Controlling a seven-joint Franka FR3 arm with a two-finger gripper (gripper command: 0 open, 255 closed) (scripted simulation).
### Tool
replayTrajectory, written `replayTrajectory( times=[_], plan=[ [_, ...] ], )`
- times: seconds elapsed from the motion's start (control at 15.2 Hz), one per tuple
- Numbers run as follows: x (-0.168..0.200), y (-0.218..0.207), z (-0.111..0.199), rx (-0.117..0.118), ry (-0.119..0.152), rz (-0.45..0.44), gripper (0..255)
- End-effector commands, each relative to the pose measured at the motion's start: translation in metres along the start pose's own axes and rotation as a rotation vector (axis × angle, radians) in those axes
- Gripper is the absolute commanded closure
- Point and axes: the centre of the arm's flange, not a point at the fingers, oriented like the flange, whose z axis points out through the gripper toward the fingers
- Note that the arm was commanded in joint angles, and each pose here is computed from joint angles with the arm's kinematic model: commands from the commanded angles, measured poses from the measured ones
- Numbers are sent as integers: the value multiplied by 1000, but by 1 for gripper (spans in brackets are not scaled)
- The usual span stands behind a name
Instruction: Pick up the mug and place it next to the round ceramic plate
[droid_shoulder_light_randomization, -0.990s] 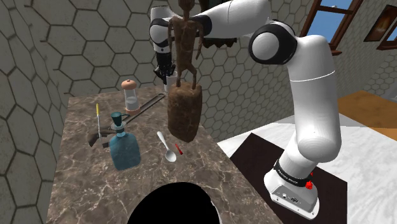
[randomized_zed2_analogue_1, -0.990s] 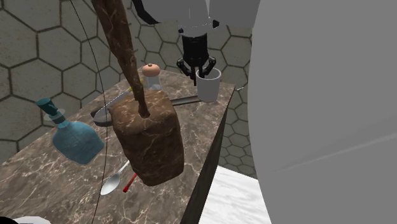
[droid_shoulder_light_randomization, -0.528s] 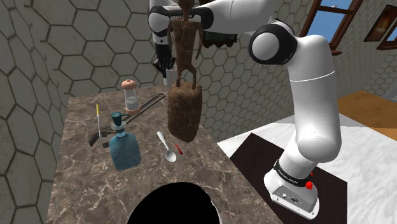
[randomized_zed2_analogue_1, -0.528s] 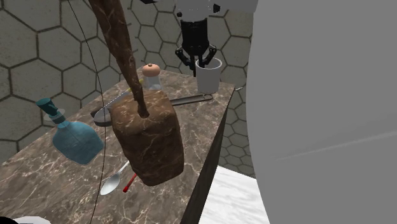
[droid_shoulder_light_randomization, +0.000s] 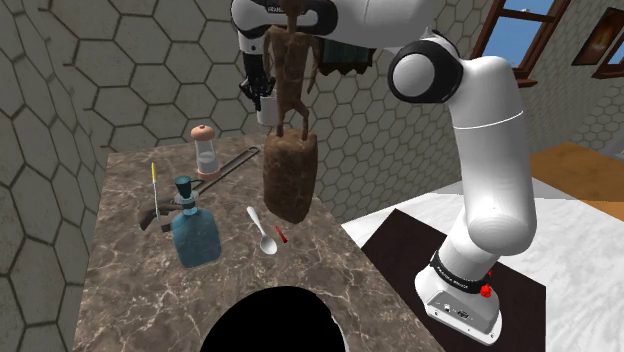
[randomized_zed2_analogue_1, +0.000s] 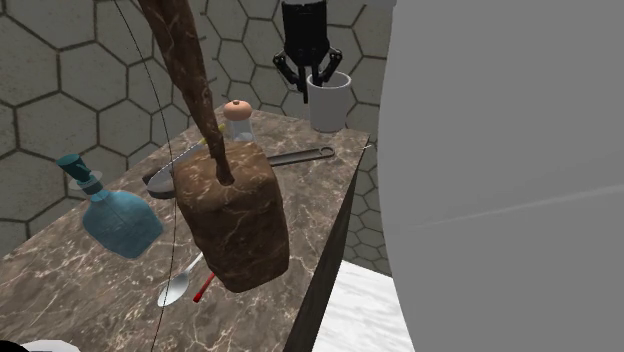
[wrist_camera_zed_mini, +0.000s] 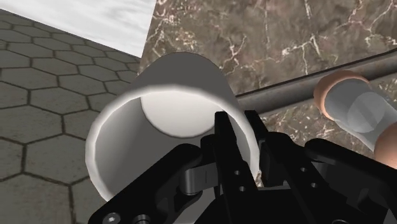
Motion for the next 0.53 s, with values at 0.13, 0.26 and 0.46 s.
replayTrajectory(
  times=[0.13, 0.26, 0.46],
  plan=[
    [-36, -17, -6, 0, 0, 0, 255],
    [-60, -28, -7, 0, 0, 0, 255],
    [-96, -45, -8, 0, 0, 0, 255]
  ],
)
